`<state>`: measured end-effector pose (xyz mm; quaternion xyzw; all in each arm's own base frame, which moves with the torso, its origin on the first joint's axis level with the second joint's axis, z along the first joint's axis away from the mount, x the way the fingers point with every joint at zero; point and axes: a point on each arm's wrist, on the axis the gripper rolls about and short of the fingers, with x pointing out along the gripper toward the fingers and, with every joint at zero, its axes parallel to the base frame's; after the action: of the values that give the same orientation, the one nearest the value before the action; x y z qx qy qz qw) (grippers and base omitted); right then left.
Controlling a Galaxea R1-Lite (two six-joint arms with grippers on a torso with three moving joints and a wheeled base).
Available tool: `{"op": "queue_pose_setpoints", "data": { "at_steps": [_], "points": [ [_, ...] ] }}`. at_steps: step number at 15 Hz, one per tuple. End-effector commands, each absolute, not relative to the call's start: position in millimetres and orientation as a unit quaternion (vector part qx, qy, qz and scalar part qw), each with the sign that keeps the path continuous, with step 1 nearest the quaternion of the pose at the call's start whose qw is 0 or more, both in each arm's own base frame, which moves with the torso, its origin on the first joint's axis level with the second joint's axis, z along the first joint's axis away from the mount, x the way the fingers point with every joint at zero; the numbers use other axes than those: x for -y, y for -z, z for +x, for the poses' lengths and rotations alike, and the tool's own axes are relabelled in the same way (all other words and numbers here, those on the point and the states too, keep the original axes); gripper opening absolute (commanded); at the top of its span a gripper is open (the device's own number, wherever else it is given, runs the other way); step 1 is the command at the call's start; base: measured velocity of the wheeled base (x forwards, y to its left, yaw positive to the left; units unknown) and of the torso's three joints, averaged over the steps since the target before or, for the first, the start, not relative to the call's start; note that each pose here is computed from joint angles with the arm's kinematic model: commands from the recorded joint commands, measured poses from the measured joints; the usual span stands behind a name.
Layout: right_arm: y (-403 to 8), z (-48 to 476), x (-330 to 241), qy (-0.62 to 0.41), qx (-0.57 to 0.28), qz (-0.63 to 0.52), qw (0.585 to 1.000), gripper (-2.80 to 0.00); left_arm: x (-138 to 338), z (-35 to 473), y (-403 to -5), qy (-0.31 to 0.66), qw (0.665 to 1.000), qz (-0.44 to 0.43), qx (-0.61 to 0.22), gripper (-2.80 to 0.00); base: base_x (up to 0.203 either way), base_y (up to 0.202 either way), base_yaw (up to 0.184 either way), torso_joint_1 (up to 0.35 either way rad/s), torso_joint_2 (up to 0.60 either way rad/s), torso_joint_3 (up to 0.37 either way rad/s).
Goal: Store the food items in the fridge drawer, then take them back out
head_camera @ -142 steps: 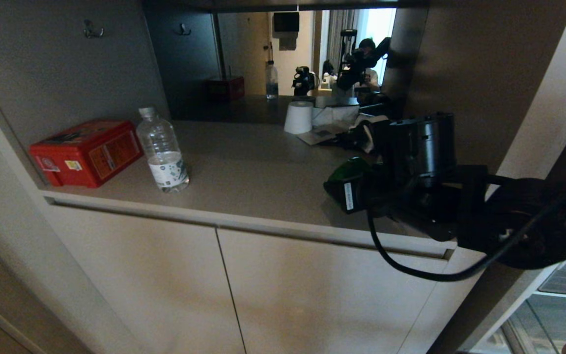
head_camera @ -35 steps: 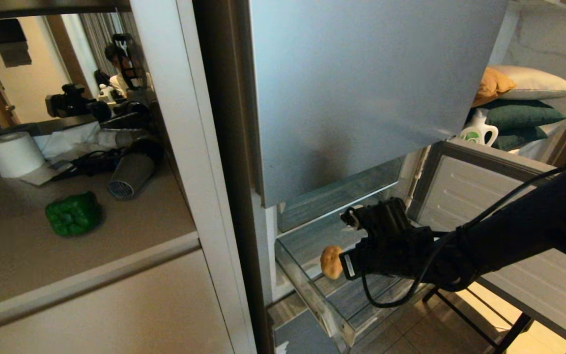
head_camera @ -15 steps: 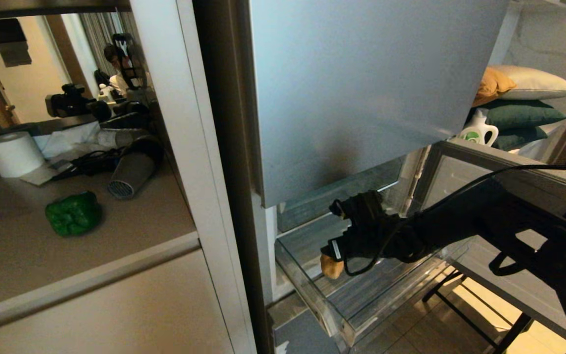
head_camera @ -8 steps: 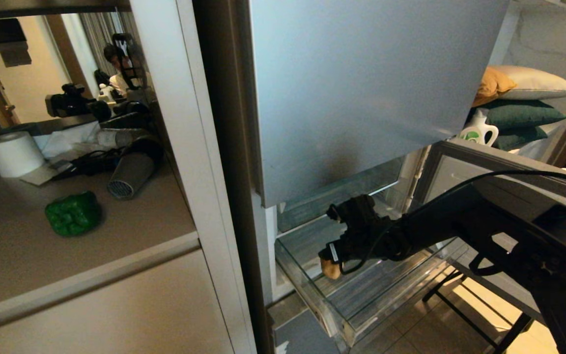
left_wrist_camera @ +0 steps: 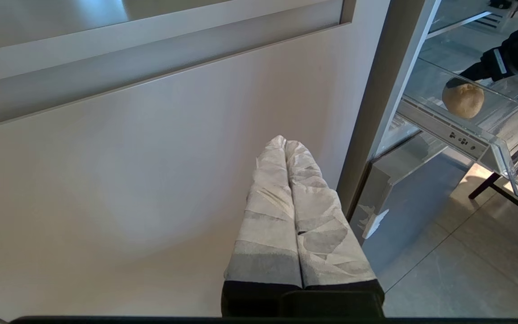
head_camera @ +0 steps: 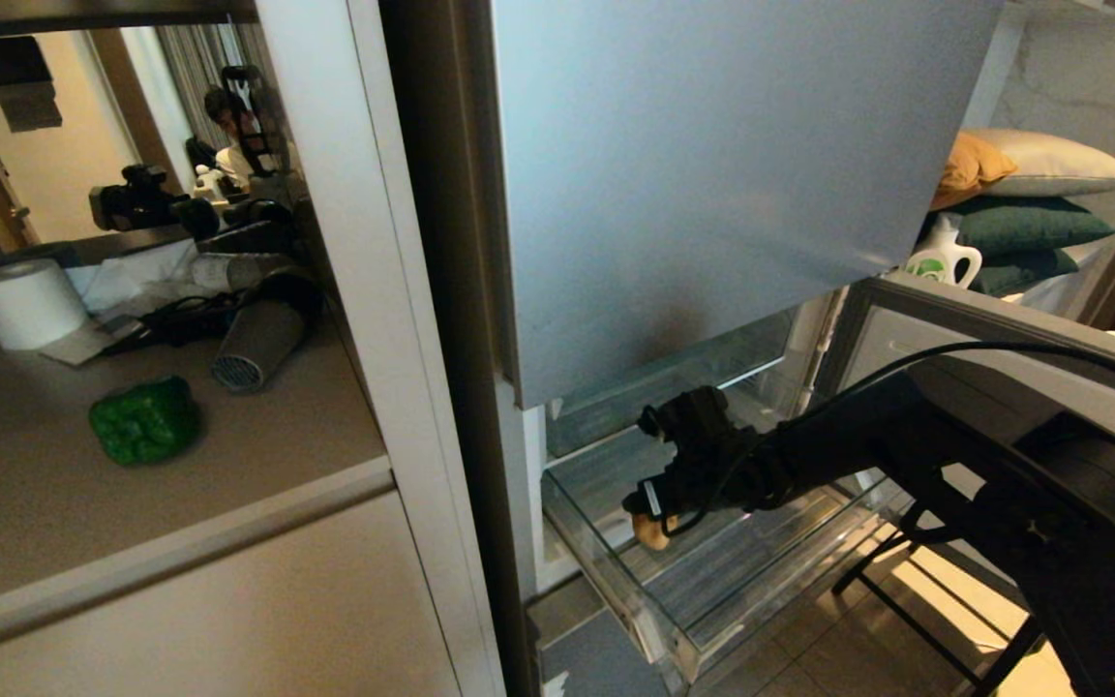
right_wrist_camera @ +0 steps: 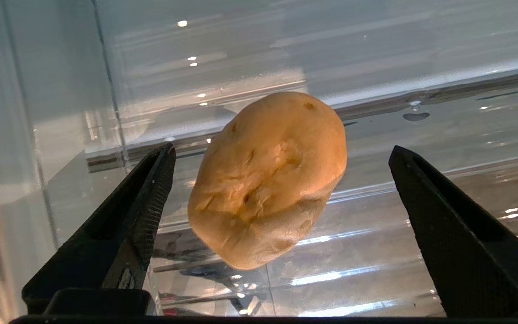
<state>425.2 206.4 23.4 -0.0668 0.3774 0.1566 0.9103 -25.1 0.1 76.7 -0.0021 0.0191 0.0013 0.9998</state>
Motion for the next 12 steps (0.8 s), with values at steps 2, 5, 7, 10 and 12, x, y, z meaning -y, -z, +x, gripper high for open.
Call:
{"op": "queue_pose_setpoints", "data": {
  "at_steps": [2,5,7,10,12],
  "points": [
    [-17.2,428.1,-206.8,-0.154,-0.381,-0.069,0.909,0.00,-0.1,-25.3,-77.0,-0.002,1.000,-0.002,-0.018,-2.80,0.000,0.000,0.000,0.000,0.00,0.000],
    [-12.5,432.6,-202.0,-0.139,-0.382,-0.071,0.911,0.00,-0.1,-25.2,-77.0,-0.002,1.000,-0.002,-0.019,-2.80,0.000,0.000,0.000,0.000,0.00,0.000],
    [-9.6,433.0,-201.3,-0.138,-0.384,-0.071,0.910,0.00,-0.1,-25.2,-77.0,-0.002,1.000,-0.002,-0.019,-2.80,0.000,0.000,0.000,0.000,0.00,0.000],
    [-7.7,433.2,-200.9,-0.138,-0.386,-0.072,0.909,0.00,-0.1,-25.2,-76.7,-0.002,1.000,-0.002,-0.019,-2.80,0.000,0.000,0.000,0.000,0.00,0.000],
    [-5.9,433.3,-200.7,-0.137,-0.388,-0.072,0.909,0.00,-0.1,-25.2,-76.9,-0.002,1.000,-0.002,-0.019,-2.80,0.000,0.000,0.000,0.000,0.00,0.000]
  ]
}}
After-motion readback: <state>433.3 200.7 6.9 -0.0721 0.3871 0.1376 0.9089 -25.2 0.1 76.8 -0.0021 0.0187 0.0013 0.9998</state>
